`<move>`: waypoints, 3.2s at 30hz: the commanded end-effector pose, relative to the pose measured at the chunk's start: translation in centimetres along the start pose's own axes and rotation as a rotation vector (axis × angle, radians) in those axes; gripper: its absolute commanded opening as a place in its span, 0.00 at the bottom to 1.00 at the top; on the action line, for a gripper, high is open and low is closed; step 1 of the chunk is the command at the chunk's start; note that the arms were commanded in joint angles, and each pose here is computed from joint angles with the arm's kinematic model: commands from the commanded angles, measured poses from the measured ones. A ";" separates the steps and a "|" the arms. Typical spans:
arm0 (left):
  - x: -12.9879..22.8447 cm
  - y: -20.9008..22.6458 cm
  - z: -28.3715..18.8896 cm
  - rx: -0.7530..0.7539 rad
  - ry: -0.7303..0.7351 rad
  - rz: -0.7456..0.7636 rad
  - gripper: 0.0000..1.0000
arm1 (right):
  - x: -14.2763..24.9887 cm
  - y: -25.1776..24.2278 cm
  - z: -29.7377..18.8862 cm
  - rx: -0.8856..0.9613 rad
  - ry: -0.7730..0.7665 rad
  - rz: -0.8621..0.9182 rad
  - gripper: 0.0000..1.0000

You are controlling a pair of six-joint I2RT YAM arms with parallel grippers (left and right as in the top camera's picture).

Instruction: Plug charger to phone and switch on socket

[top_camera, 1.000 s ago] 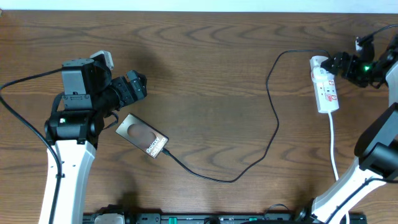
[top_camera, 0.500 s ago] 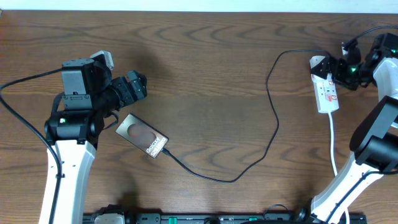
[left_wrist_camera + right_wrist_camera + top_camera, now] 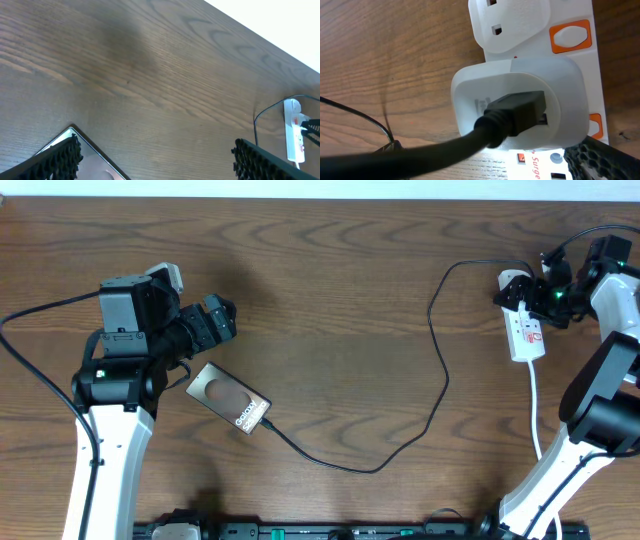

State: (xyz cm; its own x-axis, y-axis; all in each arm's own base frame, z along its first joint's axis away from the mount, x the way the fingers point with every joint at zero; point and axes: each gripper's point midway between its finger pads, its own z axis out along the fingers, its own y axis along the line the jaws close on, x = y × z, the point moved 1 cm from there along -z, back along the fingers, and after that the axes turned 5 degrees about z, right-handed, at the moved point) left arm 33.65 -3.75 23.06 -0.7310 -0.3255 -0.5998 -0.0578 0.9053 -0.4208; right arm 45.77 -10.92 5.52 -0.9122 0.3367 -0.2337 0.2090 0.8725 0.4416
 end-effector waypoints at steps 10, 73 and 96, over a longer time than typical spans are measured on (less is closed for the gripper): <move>-0.7 -0.2 -0.3 -0.007 -0.018 -0.002 0.95 | 1.1 1.7 2.4 -0.015 0.040 -0.009 0.99; 0.7 0.9 1.2 -0.045 0.062 -0.044 0.95 | 3.4 -0.7 4.3 -0.003 0.062 0.059 0.99; 0.7 0.9 1.2 -0.046 0.062 -0.044 0.95 | -0.4 -2.5 -0.1 0.014 -0.028 0.099 0.99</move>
State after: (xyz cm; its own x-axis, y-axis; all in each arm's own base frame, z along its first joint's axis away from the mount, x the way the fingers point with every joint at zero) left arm 33.56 -3.46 20.80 -0.7756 -0.3489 -0.5260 -0.1239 0.9013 -0.4152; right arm 45.28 -13.43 4.80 -0.8772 0.4269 -0.2196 0.3011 0.8455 0.4409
